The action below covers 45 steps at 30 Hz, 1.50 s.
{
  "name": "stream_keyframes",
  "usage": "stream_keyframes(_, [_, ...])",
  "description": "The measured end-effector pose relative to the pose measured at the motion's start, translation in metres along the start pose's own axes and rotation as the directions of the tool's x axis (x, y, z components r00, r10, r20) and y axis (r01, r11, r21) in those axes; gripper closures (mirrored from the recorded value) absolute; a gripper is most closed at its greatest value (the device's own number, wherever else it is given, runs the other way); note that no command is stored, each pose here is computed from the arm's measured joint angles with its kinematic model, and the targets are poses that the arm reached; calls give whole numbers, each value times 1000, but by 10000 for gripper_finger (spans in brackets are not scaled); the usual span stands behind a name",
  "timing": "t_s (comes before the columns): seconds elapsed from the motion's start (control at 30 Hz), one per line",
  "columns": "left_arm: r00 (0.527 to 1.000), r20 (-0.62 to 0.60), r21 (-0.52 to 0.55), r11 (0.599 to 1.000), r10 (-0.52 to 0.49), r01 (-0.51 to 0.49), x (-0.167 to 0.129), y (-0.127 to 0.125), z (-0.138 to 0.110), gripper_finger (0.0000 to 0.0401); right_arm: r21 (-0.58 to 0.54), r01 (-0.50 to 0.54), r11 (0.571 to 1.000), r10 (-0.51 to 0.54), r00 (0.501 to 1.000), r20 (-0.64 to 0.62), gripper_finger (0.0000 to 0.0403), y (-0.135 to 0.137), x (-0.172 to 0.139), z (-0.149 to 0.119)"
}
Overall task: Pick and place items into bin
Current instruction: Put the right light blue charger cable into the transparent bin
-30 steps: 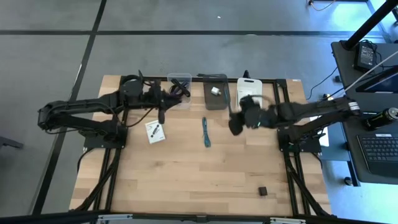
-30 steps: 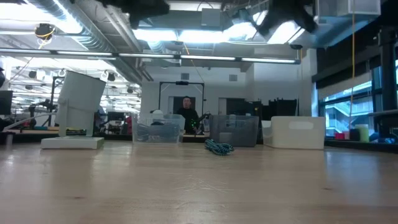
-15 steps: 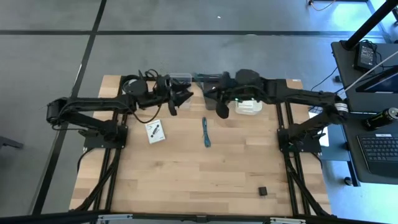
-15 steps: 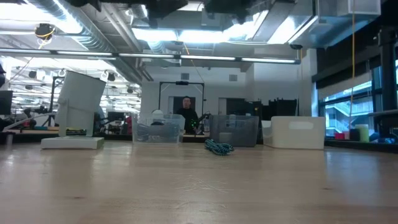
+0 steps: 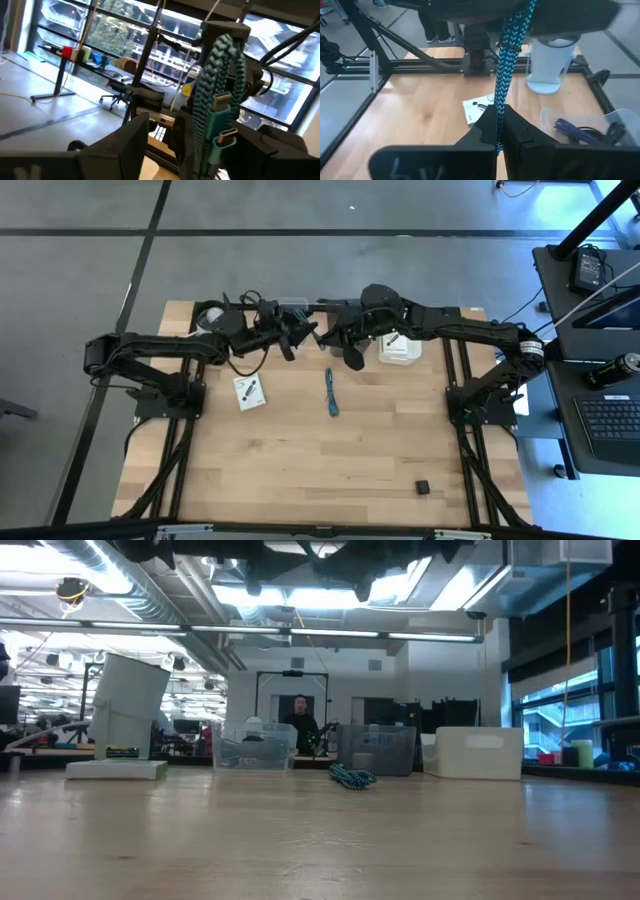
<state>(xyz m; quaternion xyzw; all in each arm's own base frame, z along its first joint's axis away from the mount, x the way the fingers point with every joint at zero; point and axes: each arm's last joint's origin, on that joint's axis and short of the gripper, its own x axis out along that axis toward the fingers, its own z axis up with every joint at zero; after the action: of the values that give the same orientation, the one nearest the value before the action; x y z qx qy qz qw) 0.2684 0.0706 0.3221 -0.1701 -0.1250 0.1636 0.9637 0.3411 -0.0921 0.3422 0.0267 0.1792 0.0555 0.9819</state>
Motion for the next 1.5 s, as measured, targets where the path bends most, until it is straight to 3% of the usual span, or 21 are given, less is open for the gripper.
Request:
stream_keyframes(0.17, [999, 17, 0, 999, 47, -47, 0, 1, 0, 259, -3, 16, 1000, -16, 1000, 1, 396, -5, -3, 0])
stream_keyframes(0.37, [998, 6, 16, 998, 59, -59, 0, 2, -1, 378, 1, 27, 1000, -27, 1000, -4, 395, -8, -4, -1])
stream_keyframes(0.63, [994, 11, -34, 993, 111, -111, 1, 15, 3, 385, 30, 140, 990, -140, 990, 0, 355, -12, -5, 0])
stream_keyframes(0.77, [994, 3, -31, 994, 105, -105, 1, 35, 11, 387, 81, 161, 984, -163, 986, 22, 315, -17, -7, 2])
stream_keyframes(0.93, [984, -108, -62, 987, 142, -149, 2, 70, 28, 387, 191, 191, 963, -200, 980, 27, 269, -31, -13, 1])
stream_keyframes(1.1, [924, -284, -39, 960, 256, -278, -8, 106, 40, 388, 317, 223, 922, -244, 970, 25, 243, -43, -20, 0])
stream_keyframes(1.3, [785, -483, -29, 889, 388, -457, -22, 148, 25, 388, 394, 313, 864, -344, 939, 11, 238, -47, -21, -1])
stream_keyframes(1.4, [706, -584, -56, 849, 400, -526, -25, 169, 9, 388, 431, 326, 842, -364, 931, 7, 238, -48, -21, -1])
stream_keyframes(1.5, [674, -647, -110, 830, 358, -546, -24, 188, -6, 388, 458, 321, 829, -364, 931, 7, 238, -47, -21, -1])
